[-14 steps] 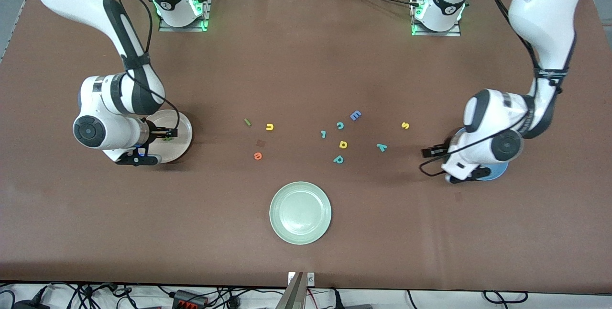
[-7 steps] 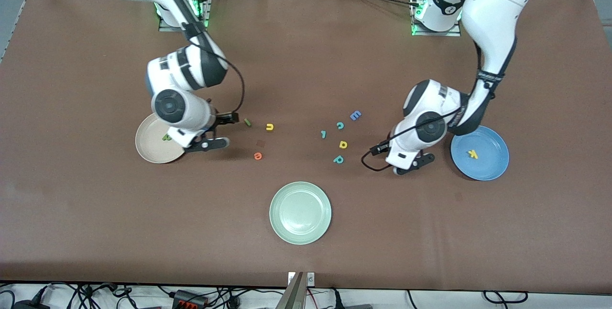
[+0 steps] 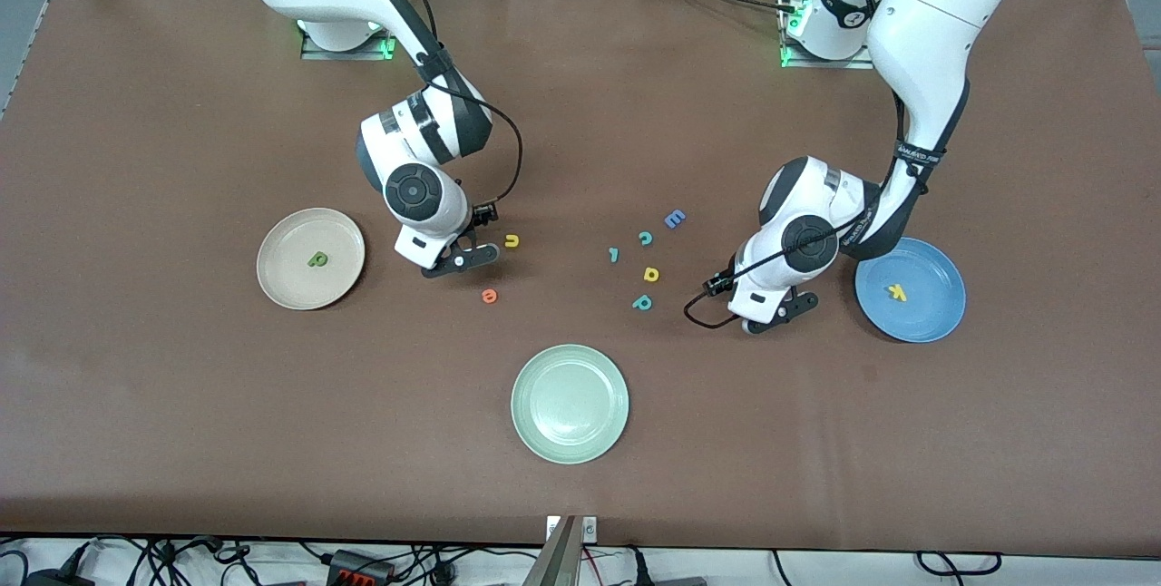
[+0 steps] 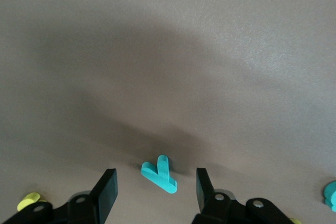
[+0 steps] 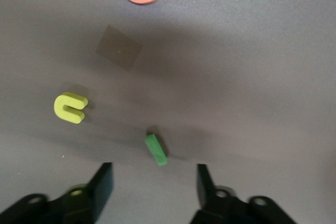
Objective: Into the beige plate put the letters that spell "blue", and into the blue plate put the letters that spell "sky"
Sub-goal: 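Grasp the teal y with the left gripper while the right gripper grasps the green l, then drop the y on the blue plate while the right gripper drops l on beige plate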
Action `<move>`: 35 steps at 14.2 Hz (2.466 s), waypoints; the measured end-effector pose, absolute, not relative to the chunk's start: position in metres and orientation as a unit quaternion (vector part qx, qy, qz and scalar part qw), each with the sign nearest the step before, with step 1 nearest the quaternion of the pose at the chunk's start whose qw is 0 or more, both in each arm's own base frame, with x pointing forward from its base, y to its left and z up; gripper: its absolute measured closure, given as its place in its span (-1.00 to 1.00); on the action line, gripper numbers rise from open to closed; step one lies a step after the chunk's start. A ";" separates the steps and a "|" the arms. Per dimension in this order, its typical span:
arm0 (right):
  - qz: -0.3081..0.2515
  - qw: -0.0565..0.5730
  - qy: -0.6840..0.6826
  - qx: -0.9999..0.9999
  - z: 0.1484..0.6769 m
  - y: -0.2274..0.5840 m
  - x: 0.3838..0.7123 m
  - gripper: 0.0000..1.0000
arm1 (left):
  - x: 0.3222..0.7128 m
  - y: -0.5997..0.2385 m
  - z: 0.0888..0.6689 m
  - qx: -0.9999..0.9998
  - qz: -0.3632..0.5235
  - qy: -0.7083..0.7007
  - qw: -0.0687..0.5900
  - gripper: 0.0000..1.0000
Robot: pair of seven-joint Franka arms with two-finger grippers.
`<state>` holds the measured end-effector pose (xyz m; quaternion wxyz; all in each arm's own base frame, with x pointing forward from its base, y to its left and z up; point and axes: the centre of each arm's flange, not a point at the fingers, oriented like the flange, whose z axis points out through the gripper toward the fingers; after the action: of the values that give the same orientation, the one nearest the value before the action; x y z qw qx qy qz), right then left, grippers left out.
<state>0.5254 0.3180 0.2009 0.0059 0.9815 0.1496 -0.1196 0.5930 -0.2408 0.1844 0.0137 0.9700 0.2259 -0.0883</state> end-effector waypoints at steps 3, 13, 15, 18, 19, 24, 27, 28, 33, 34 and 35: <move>-0.111 0.003 0.161 0.981 0.194 0.323 0.525 -0.13 | 0.593 -0.241 0.180 0.970 -0.089 0.226 0.014 -0.25; -0.118 0.008 0.191 0.974 0.175 0.322 0.518 0.10 | 0.590 -0.243 0.172 0.970 -0.093 0.225 0.015 0.49; -0.119 0.008 0.191 0.974 0.174 0.322 0.518 0.22 | 0.590 -0.243 0.172 0.970 -0.093 0.225 0.015 0.50; -0.121 0.009 0.190 0.974 0.172 0.321 0.518 0.52 | 0.591 -0.242 0.172 0.970 -0.093 0.226 0.015 0.50; -0.121 0.009 0.190 0.974 0.172 0.320 0.518 0.60 | 0.591 -0.242 0.173 0.970 -0.092 0.226 0.015 0.50; -0.110 0.010 0.177 0.978 0.177 0.307 0.531 0.80 | 0.609 -0.213 0.203 0.972 -0.099 0.213 0.002 0.50; -0.084 0.002 0.136 0.987 0.211 0.265 0.572 0.81 | 0.631 -0.145 0.243 0.978 -0.127 0.163 -0.008 0.50; -0.084 0.000 0.114 0.990 0.223 0.239 0.586 0.81 | 0.637 -0.118 0.251 0.980 -0.135 0.148 -0.005 0.50; -0.139 -0.002 0.031 0.990 0.246 0.114 0.614 0.81 | 0.646 0.023 0.248 0.987 -0.146 0.075 -0.001 0.50; -0.150 -0.001 0.021 0.989 0.242 0.100 0.613 0.81 | 0.644 0.036 0.241 0.986 -0.151 0.073 0.001 0.50; -0.160 0.000 0.012 0.987 0.237 0.089 0.610 0.81 | 0.642 0.039 0.233 0.985 -0.158 0.070 0.003 0.50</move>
<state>0.6097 0.0893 0.2369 -0.0003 0.9870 0.0124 -0.1600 0.6419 0.0392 0.2328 0.0025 0.9850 0.0703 -0.1576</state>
